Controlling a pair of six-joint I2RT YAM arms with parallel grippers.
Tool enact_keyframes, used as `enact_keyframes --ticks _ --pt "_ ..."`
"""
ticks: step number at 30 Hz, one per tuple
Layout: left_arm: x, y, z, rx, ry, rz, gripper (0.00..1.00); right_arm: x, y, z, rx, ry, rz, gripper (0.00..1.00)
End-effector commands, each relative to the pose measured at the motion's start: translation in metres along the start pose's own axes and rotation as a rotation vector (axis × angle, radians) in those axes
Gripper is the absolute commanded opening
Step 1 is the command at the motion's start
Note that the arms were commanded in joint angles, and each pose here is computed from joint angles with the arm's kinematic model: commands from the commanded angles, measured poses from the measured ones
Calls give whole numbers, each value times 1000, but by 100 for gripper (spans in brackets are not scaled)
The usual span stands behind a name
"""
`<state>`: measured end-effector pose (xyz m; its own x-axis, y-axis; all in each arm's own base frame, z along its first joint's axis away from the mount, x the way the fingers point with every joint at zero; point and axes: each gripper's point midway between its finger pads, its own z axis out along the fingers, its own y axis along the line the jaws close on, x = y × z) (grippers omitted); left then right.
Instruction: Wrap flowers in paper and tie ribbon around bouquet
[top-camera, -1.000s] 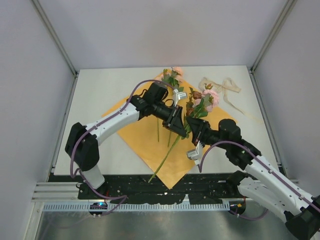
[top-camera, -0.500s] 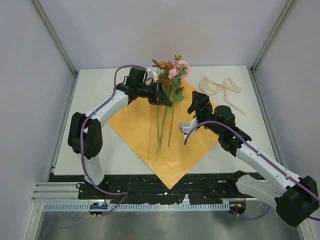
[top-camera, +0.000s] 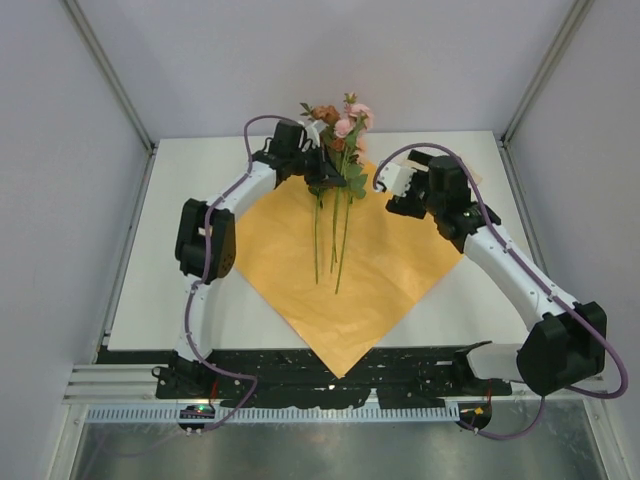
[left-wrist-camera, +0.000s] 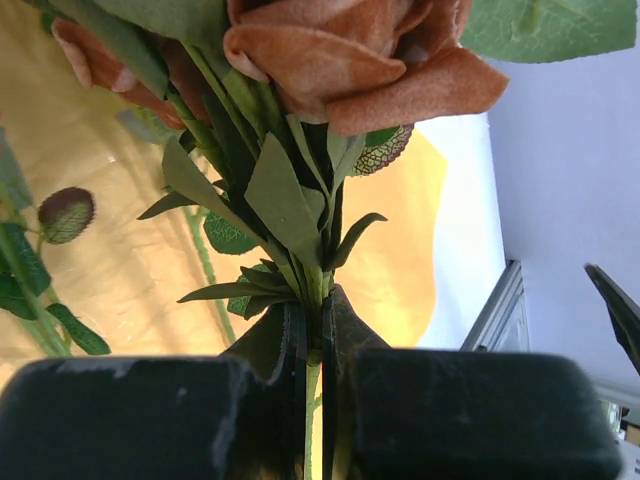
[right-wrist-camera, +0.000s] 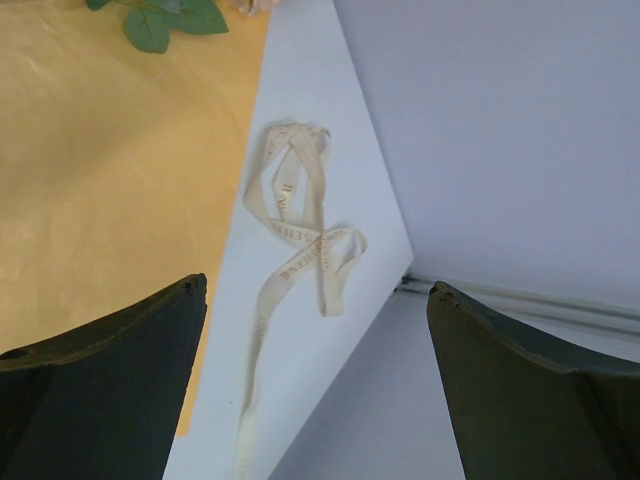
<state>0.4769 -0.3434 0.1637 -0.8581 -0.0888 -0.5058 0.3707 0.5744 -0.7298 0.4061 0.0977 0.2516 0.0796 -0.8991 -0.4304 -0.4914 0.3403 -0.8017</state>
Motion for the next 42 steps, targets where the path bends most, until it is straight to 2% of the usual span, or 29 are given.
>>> enact_keyframes --ticks 1,5,10,12,16,22,24,28,30,31,33,42 --pt "-8 13 11 -38 -40 -10 0 4 14 0 -89 26 210 95" --pt "3 35 23 -76 -3 -48 1 7 25 8 -152 46 266 95" --pt "15 52 26 -134 28 -102 32 9 47 18 -277 87 367 95" --pt "19 52 18 -166 34 -114 39 9 49 22 -303 100 415 95" --pt "20 38 -6 -198 40 -109 50 7 56 27 -368 109 502 95" --pt "34 -1 -54 -177 55 -91 56 3 67 36 -485 132 695 96" --pt "45 -2 -71 -194 57 -66 56 1 77 38 -549 143 789 99" --pt "73 28 -97 -253 53 -70 39 -4 111 43 -702 167 975 89" --pt "87 44 -101 -277 83 -76 27 -8 128 48 -770 175 1051 81" --pt "93 50 -100 -279 97 -77 22 -7 138 52 -798 189 1078 73" --pt "102 56 -94 -260 119 -79 14 -12 148 61 -837 165 1136 65" --pt "128 87 -58 -251 202 -164 5 1 195 93 -888 254 1308 45"
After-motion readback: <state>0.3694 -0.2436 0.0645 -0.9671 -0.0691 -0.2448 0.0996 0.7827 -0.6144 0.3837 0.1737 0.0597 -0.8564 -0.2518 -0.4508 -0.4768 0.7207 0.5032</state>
